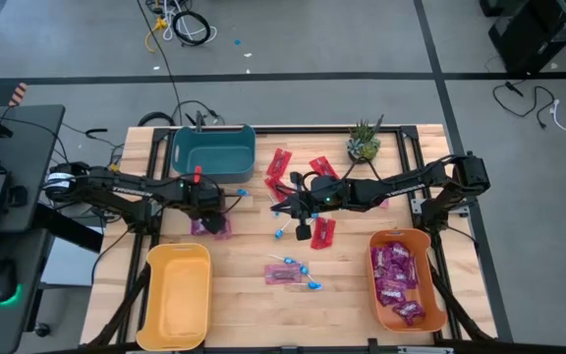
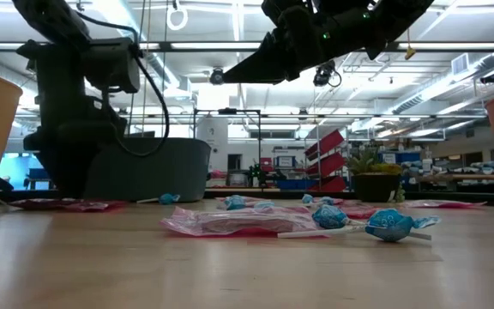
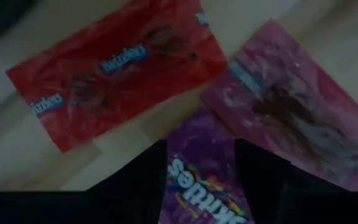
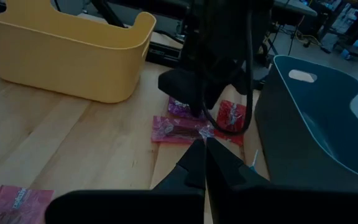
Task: Sort candy
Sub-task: Put the purple candy into the orange bin
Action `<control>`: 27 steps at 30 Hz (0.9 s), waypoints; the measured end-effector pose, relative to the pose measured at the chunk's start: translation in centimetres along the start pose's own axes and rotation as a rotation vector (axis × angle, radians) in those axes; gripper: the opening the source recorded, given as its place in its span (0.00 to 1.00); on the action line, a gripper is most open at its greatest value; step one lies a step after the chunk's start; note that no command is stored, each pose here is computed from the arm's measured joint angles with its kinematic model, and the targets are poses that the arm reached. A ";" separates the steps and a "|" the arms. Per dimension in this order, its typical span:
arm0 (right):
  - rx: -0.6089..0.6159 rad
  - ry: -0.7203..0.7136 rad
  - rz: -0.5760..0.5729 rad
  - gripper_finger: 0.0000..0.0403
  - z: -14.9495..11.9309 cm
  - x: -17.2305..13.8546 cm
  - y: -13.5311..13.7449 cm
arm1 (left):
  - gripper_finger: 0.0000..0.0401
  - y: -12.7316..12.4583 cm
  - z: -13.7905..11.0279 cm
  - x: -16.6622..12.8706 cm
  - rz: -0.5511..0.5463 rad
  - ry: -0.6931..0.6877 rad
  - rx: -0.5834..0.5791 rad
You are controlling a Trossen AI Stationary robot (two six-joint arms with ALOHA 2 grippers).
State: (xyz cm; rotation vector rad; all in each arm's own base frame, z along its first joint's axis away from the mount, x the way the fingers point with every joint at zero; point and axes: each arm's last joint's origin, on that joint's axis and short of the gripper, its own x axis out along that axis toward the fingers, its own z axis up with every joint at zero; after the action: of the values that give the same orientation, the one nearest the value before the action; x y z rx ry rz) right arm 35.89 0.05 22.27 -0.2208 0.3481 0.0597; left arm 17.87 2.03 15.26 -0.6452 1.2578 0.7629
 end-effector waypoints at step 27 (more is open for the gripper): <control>0.000 -0.001 0.000 0.00 0.0 0.0 0.0 | 0.12 1.1 -1.1 1.7 0.055 -0.033 -0.037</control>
State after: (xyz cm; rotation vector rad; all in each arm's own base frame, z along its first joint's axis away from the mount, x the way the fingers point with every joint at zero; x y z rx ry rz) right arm 35.89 0.05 22.28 -0.2208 0.3473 0.0597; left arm 16.62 2.09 13.32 -0.6275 1.2374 0.8409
